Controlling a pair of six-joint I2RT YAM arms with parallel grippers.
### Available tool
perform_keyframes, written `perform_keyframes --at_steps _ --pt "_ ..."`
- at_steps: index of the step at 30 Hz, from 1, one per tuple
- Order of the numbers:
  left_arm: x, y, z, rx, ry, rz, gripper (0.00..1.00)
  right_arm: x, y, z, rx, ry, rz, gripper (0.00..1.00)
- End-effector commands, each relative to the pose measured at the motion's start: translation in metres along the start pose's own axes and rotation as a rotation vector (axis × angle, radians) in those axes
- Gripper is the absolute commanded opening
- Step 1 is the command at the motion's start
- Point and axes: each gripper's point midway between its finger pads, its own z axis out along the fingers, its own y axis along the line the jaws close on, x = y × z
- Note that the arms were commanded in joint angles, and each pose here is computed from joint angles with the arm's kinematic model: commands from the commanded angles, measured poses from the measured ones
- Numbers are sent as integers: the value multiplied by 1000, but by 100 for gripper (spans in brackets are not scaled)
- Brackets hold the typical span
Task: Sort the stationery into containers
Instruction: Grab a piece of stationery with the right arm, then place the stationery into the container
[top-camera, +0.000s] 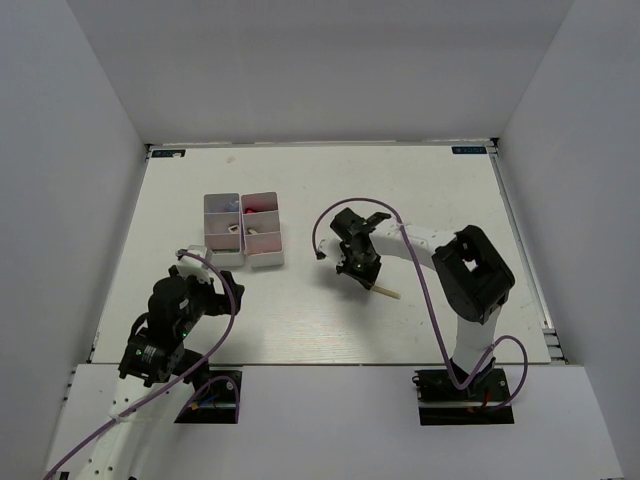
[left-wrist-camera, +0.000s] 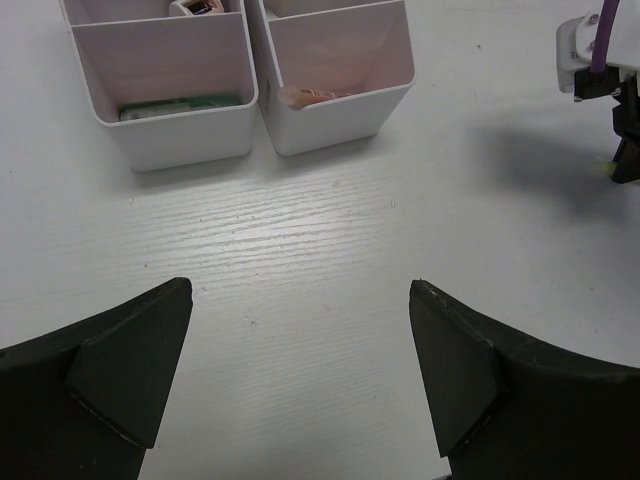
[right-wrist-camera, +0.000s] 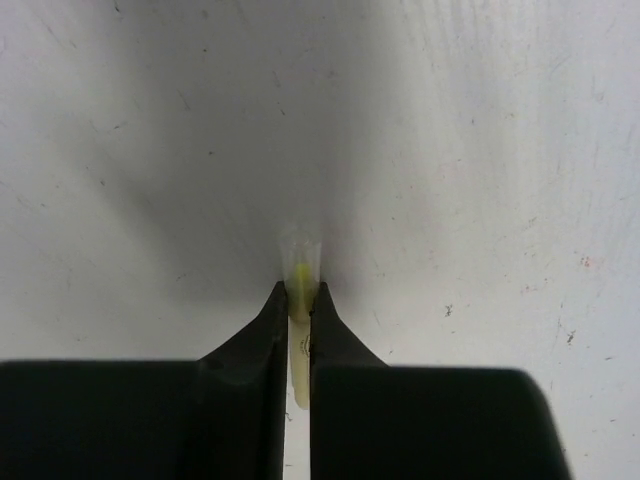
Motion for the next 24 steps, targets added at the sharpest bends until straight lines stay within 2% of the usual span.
perform_keyframes --at_steps 1,7,11,13,14,15,16,20,24 --pt "-3 -2 -2 8 -9 5 100 18 16 28 -76 79 8 0" --pt "-3 -1 -2 6 -11 2 100 1 8 11 -61 42 -7 0" --pt "-5 -1 -3 3 -20 0 100 -35 0 -27 -58 -64 -39 0" --pt "-5 0 -3 -3 -24 3 100 -42 5 -40 -87 -75 -50 0" --pt "-5 1 -3 -3 -29 0 100 -67 -3 -59 -71 -147 -60 0" --pt "-6 0 -4 -3 -33 1 100 -67 2 -64 -91 -133 -65 0" --pt "-5 0 -3 1 -29 3 100 -93 -3 -85 -82 -212 -80 0" --pt "-6 0 -3 -2 -38 3 100 -127 3 -117 -109 -282 -119 0" --pt "-6 0 -3 0 -37 3 100 -179 13 -146 -113 -424 -188 0"
